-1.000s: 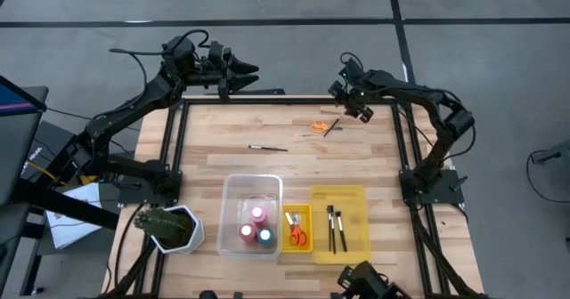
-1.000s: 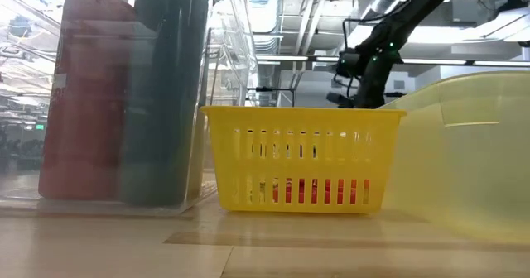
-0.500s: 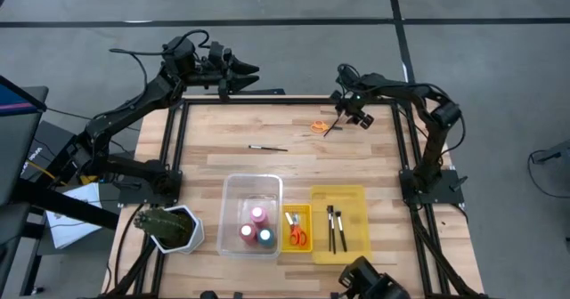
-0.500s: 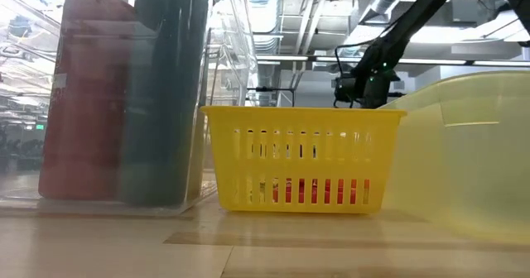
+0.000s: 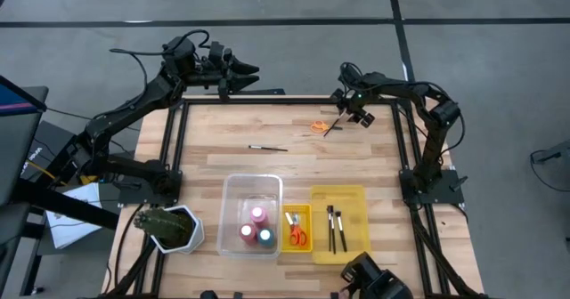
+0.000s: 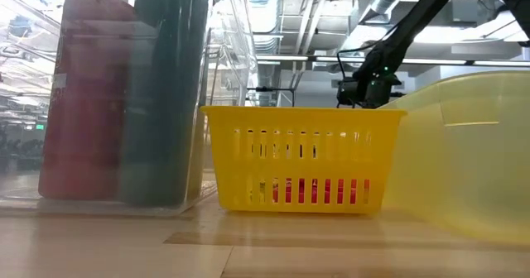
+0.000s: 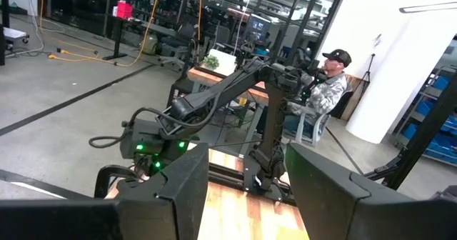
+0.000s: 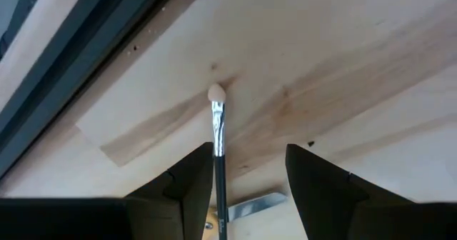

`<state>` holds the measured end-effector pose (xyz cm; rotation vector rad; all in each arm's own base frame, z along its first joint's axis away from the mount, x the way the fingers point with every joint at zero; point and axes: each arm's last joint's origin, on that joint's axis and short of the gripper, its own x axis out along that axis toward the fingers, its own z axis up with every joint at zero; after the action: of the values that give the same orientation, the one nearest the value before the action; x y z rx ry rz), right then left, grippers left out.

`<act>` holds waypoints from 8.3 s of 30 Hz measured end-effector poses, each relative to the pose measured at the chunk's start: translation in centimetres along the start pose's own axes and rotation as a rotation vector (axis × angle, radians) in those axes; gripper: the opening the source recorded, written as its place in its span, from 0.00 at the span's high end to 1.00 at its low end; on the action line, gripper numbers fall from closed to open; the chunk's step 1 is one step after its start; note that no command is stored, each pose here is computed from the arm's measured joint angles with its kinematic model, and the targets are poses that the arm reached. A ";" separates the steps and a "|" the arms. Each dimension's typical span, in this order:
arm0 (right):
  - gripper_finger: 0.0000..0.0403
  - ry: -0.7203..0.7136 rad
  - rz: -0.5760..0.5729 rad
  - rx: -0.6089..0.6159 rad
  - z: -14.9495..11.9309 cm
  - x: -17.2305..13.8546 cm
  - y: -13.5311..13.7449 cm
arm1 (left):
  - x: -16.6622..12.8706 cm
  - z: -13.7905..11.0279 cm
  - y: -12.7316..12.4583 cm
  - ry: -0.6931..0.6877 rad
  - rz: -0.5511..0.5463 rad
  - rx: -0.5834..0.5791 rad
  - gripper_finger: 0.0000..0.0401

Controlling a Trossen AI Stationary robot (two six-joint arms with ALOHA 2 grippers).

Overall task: Pick & Place Paint Supplies
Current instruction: Put the black paint brush into the right yellow bin

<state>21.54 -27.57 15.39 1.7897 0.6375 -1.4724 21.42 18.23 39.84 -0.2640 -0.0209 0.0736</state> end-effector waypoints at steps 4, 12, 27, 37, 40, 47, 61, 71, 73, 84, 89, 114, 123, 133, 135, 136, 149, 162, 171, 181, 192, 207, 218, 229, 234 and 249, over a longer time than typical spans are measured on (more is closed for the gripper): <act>0.58 -0.002 0.007 0.020 0.0 0.0 0.1 | 0.0 0.0 0.0 0.000 0.000 0.000 0.55; 0.58 0.001 0.018 0.044 -0.3 0.0 0.3 | 0.0 0.0 0.0 0.000 0.000 -0.001 0.55; 0.58 0.021 0.014 0.006 -3.4 0.4 0.8 | 0.0 0.0 0.0 0.000 0.000 -0.001 0.55; 0.58 0.024 0.010 0.006 -4.1 0.5 0.9 | 0.0 0.0 0.0 0.000 0.000 -0.001 0.55; 0.58 0.027 0.009 -0.008 -4.6 0.6 0.9 | 0.0 0.0 0.0 0.000 0.000 -0.001 0.55; 0.58 0.033 0.002 -0.033 -5.6 0.7 1.0 | 0.0 0.0 0.0 0.000 0.000 -0.001 0.55; 0.58 0.085 -0.004 -0.038 -7.3 2.6 1.4 | -0.1 0.1 -0.2 0.002 -0.020 -0.019 0.55; 0.69 0.068 -0.050 -0.060 -7.2 2.7 0.9 | -0.1 0.1 -0.2 0.002 -0.020 -0.020 0.55; 0.74 0.068 -0.048 -0.071 -7.2 2.7 1.0 | -0.1 0.1 -0.2 0.003 -0.020 -0.020 0.55; 0.90 0.072 -0.051 -0.091 -7.7 2.7 0.9 | -0.1 0.1 -0.2 0.002 -0.020 -0.020 0.55; 0.98 0.074 -0.052 -0.101 -8.1 2.7 0.9 | -0.1 0.1 -0.2 0.003 -0.020 -0.020 0.55; 1.00 0.064 -0.020 -0.308 -10.9 3.0 1.1 | -0.1 0.1 -0.2 0.003 -0.020 -0.020 0.55; 1.00 0.050 -0.009 -0.390 -11.3 2.4 1.0 | -0.1 0.1 -0.2 0.004 -0.020 -0.021 0.55; 1.00 0.063 -0.110 -0.646 -13.5 1.3 -0.5 | -0.1 0.1 -0.2 0.004 -0.020 -0.021 0.55; 1.00 0.068 -0.118 -0.689 -14.0 1.3 -0.6 | -0.1 0.1 -0.1 0.004 -0.020 -0.021 0.55; 1.00 0.071 -0.117 -0.707 -14.2 1.3 -0.7 | -0.1 0.1 -0.1 0.004 -0.020 -0.021 0.55; 1.00 0.151 -0.168 -1.003 -16.1 1.2 -1.7 | -0.1 0.0 -0.2 0.004 -0.021 -0.021 0.55; 1.00 0.199 -0.255 -1.149 -17.6 1.0 -3.0 | -0.1 0.0 -0.2 0.004 -0.021 -0.021 0.55; 1.00 0.189 -0.244 -1.138 -18.3 0.4 -3.4 | -0.1 0.0 -0.2 0.009 -0.021 -0.026 0.55; 1.00 0.083 -0.177 -0.959 -16.0 -3.0 -6.9 | -0.1 0.0 -0.2 0.009 -0.020 -0.025 0.55; 1.00 0.060 -0.084 -0.728 -15.6 -5.9 -11.7 | -0.1 0.0 -0.2 0.009 -0.020 -0.024 0.55; 1.00 0.074 0.006 -0.588 -19.3 -8.6 -15.3 | -0.1 0.0 -0.2 0.009 -0.020 -0.025 0.55; 1.00 0.087 0.064 -0.487 -23.6 -10.3 -17.5 | -0.1 -0.6 0.0 0.059 -0.006 -0.066 0.55; 1.00 0.128 0.090 -0.478 -28.8 -13.0 -18.0 | -0.1 -0.6 0.0 0.058 -0.006 -0.035 0.55; 1.00 0.146 0.081 -0.528 -30.6 -14.5 -18.5 | -0.1 -0.6 0.0 0.058 -0.006 -0.039 0.55; 1.00 0.252 0.080 -0.688 -33.8 -16.0 -24.1 | 0.8 -0.5 -1.4 0.038 -0.070 -0.188 0.55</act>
<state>20.53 14.89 28.66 1.4284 1.0366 -0.8243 22.37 16.80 39.78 -0.4527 0.0004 -0.0028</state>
